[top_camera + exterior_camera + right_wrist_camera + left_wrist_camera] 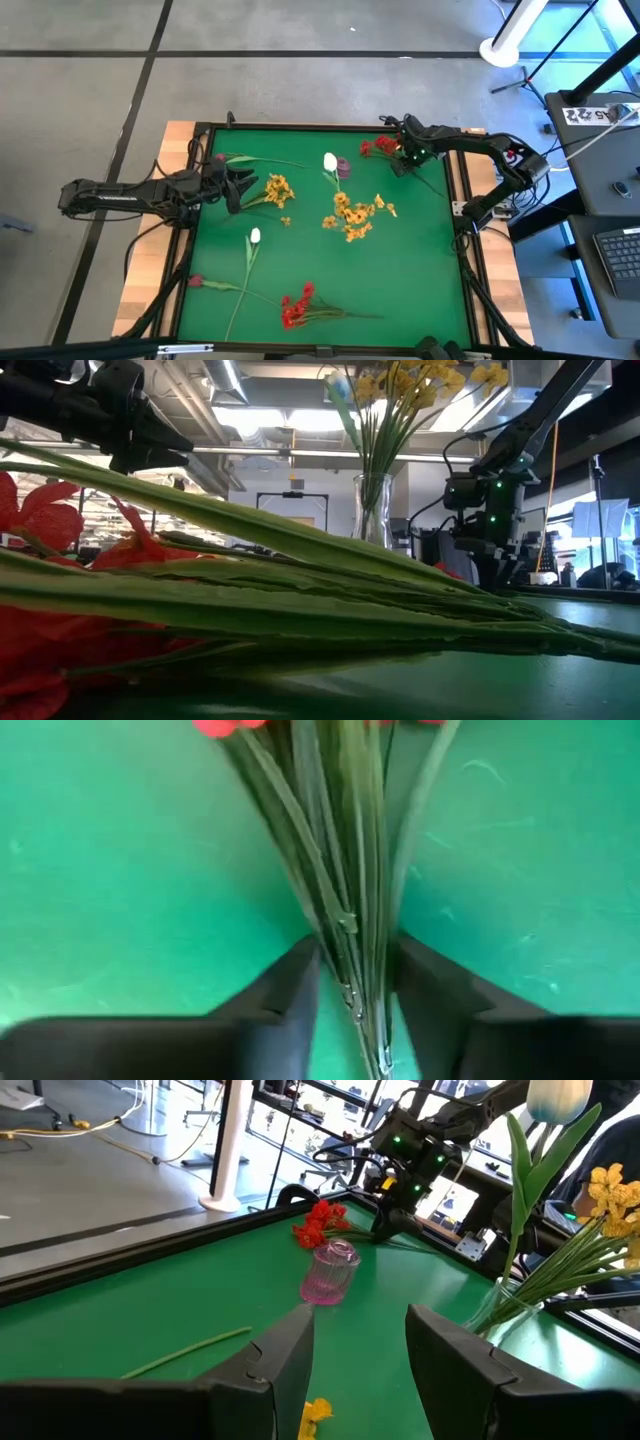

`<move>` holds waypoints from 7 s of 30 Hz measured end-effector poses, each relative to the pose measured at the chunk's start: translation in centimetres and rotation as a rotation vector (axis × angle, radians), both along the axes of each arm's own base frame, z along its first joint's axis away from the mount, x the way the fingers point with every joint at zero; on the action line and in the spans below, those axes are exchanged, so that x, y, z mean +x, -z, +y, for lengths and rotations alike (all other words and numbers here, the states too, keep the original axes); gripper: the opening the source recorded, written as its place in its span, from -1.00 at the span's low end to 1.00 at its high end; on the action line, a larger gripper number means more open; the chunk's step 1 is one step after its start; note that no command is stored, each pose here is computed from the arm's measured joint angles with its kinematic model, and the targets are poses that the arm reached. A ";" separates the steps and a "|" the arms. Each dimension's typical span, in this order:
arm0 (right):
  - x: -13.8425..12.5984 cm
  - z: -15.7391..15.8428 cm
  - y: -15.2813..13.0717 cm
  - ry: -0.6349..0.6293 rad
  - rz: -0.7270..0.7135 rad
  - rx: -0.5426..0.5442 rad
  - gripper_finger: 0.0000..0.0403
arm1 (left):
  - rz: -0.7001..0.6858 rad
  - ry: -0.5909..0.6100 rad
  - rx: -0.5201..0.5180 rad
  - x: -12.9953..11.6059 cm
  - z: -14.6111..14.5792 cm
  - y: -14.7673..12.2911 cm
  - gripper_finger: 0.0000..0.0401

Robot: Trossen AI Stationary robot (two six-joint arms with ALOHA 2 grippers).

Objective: Sort flowers into vase by color
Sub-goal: Put the top red flowers into the violet vase, then put the yellow flowers into the transparent vase

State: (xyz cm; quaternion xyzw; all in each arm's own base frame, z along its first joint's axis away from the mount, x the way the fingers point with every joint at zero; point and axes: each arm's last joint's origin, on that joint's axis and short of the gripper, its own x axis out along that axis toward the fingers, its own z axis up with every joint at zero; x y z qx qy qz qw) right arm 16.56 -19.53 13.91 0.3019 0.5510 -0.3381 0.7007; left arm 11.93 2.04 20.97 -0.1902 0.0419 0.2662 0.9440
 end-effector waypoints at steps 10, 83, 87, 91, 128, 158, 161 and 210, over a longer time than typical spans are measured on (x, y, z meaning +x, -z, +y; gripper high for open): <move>0.0 0.2 -0.4 0.006 -0.057 0.015 -0.88 | 0.009 0.000 -0.002 0.0 0.0 0.1 -0.23; 11.3 3.5 -8.6 -0.474 -1.076 -0.617 -0.44 | 0.125 0.000 -0.019 -0.3 -0.1 1.2 -0.23; 10.6 3.9 -9.1 -0.482 -1.023 -0.582 -0.25 | 0.114 -0.006 -0.036 -0.3 -0.1 1.2 -0.23; 9.4 4.6 -9.8 -0.485 -0.956 -0.547 -0.10 | 0.124 -0.005 -0.037 -0.3 -0.1 1.3 -0.23; 3.0 9.6 -15.6 -0.546 -0.956 -0.482 0.06 | 0.923 0.050 -0.379 4.8 2.6 4.7 -0.23; 3.8 11.1 -15.8 -0.626 -0.955 -0.523 0.06 | 0.948 -0.176 -0.239 9.2 4.4 -2.1 -0.98; 3.8 11.1 -15.8 -0.626 -0.953 -0.521 0.06 | 0.856 -0.168 -0.176 9.2 3.5 -4.9 -0.98; 1.7 11.7 -18.0 -0.517 -1.004 -0.664 0.06 | -0.447 0.273 0.478 17.8 -3.5 -4.2 -1.00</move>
